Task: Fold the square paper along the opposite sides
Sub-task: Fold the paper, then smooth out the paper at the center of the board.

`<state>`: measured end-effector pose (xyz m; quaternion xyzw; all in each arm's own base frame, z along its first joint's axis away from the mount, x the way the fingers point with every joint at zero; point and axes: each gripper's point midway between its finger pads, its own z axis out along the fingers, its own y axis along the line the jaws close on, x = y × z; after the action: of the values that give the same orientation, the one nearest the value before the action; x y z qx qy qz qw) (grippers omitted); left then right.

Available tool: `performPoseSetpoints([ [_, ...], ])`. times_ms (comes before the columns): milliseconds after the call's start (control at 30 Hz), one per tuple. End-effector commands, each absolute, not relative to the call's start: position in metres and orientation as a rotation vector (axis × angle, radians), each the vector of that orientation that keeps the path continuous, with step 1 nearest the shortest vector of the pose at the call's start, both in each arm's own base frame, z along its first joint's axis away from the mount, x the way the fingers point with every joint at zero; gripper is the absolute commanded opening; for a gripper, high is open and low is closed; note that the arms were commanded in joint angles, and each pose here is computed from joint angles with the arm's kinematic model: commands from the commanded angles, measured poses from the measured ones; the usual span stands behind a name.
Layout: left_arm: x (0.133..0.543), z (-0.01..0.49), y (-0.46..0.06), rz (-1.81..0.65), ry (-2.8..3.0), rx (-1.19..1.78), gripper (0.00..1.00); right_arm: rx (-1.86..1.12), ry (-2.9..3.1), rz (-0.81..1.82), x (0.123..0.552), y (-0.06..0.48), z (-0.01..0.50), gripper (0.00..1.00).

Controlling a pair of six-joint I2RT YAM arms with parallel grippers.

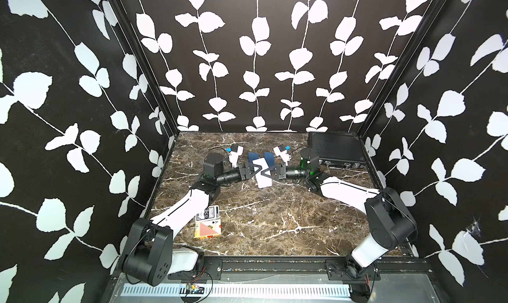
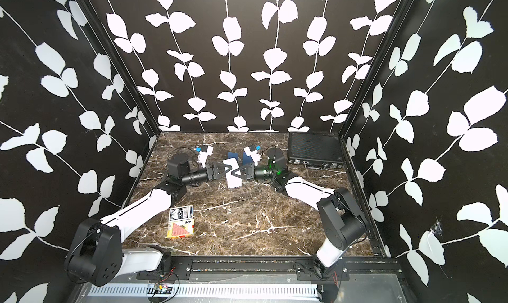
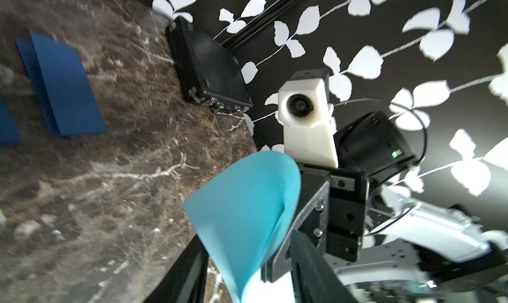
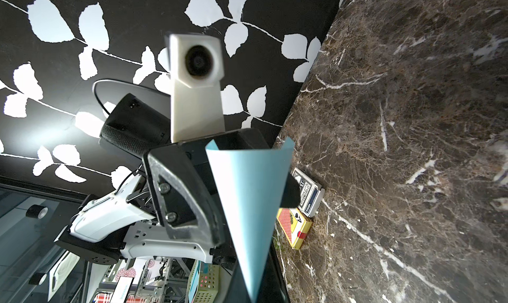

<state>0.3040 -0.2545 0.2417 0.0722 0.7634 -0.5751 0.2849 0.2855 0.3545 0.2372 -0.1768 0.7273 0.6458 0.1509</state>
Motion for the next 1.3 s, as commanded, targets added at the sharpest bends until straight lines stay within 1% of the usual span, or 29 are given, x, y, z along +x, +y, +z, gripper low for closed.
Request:
performPoseSetpoints([
  [0, 0.299, 0.259, -0.255, -1.547, 1.972, 0.242, 0.34, -0.572, 1.981, 1.835, 0.286, 0.357, 0.270, 0.05],
  [200, 0.301, 0.261, -0.257, -1.562, 1.971, 0.244, 0.00, -0.551, 1.989, 1.827, 0.289, 0.357, 0.269, 0.05],
  [300, 0.301, 0.263, -0.258, -1.569, 1.970, 0.245, 0.00, -0.539, 1.986, 1.832, 0.290, 0.357, 0.271, 0.09],
  [333, 0.301, 0.263, -0.258, -1.568, 1.971, 0.254, 0.00, -0.537, 1.989, 1.834, 0.290, 0.357, 0.271, 0.14],
  [367, 0.301, 0.262, -0.258, -1.561, 1.981, 0.257, 0.00, -0.528, 2.000, 1.833, 0.291, 0.356, 0.268, 0.24],
  [400, 0.300, 0.260, -0.258, -1.552, 1.995, 0.264, 0.00, -0.533, 1.979, 1.826, 0.288, 0.350, 0.278, 0.33],
  [433, 0.298, 0.258, -0.258, -1.542, 2.016, 0.279, 0.00, -0.535, 1.976, 1.813, 0.287, 0.343, 0.278, 0.41],
  [500, 0.295, 0.252, -0.258, -1.520, 2.064, 0.316, 0.00, -0.523, 1.988, 1.712, 0.285, 0.321, 0.268, 0.48],
  [567, 0.291, 0.235, -0.258, -1.486, 2.138, 0.349, 0.00, -0.561, 2.007, 1.445, 0.283, 0.296, 0.246, 0.51],
  [633, 0.289, 0.211, -0.260, -1.465, 2.229, 0.362, 0.00, -0.630, 1.906, 1.249, 0.278, 0.280, 0.237, 0.49],
  [733, 0.286, 0.172, -0.271, -1.451, 2.354, 0.386, 0.00, -0.680, 1.763, 1.073, 0.270, 0.264, 0.222, 0.41],
  [867, 0.279, 0.126, -0.287, -1.405, 2.470, 0.421, 0.00, -0.872, 1.722, 0.868, 0.251, 0.264, 0.195, 0.39],
  [1000, 0.282, 0.097, -0.300, -1.435, 2.493, 0.444, 0.00, -0.916, 1.719, 0.754, 0.249, 0.264, 0.168, 0.35],
  [1100, 0.279, 0.077, -0.297, -1.402, 2.517, 0.491, 0.00, -0.953, 1.712, 0.698, 0.247, 0.267, 0.147, 0.31],
  [1267, 0.276, 0.039, -0.293, -1.360, 2.612, 0.516, 0.00, -1.022, 1.740, 0.689, 0.248, 0.284, 0.122, 0.20],
])
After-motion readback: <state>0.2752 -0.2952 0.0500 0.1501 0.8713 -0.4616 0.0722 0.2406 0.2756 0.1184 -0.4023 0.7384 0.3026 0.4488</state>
